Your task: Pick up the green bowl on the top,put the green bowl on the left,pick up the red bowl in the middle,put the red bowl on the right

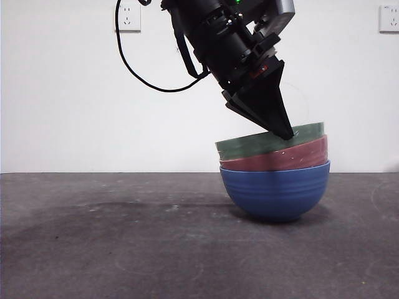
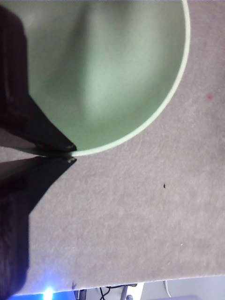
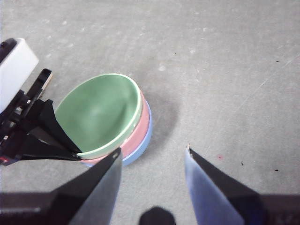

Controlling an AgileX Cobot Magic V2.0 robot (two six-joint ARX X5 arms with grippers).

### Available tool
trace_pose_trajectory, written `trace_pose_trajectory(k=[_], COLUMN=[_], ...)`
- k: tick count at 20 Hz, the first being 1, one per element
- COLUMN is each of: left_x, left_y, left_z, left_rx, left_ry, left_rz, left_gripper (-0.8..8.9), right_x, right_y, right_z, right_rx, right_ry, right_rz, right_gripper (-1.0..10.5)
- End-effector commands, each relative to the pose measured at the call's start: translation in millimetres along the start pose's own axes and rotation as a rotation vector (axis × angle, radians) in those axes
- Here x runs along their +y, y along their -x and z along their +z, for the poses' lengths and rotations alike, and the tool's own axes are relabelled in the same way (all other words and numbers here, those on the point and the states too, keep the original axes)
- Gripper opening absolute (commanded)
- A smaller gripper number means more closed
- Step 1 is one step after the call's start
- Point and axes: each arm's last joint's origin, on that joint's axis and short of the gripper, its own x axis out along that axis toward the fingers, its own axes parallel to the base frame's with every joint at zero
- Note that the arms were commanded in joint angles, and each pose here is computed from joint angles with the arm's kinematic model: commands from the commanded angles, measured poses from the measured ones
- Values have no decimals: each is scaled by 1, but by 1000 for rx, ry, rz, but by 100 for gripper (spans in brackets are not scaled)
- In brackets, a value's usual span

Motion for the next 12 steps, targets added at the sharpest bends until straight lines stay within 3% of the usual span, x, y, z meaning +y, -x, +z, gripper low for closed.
trace_pose_trajectory(k=[1, 9, 12], left_x=[2, -1, -10], left_y=[-7, 55, 99], left_z=[-3, 41, 53], left_rx=[12, -24, 20], left_ry=[-5, -15, 52], left_rz=[-7, 15, 8], left_gripper=[-12, -8, -8], right_x=[0, 0, 0], right_y=[0, 0, 0], right_z=[1, 1, 1], right_rx=[-5, -6, -6], right_ry=[-4, -4, -4], right_rz=[2, 2, 2], right_gripper=[221, 220, 220])
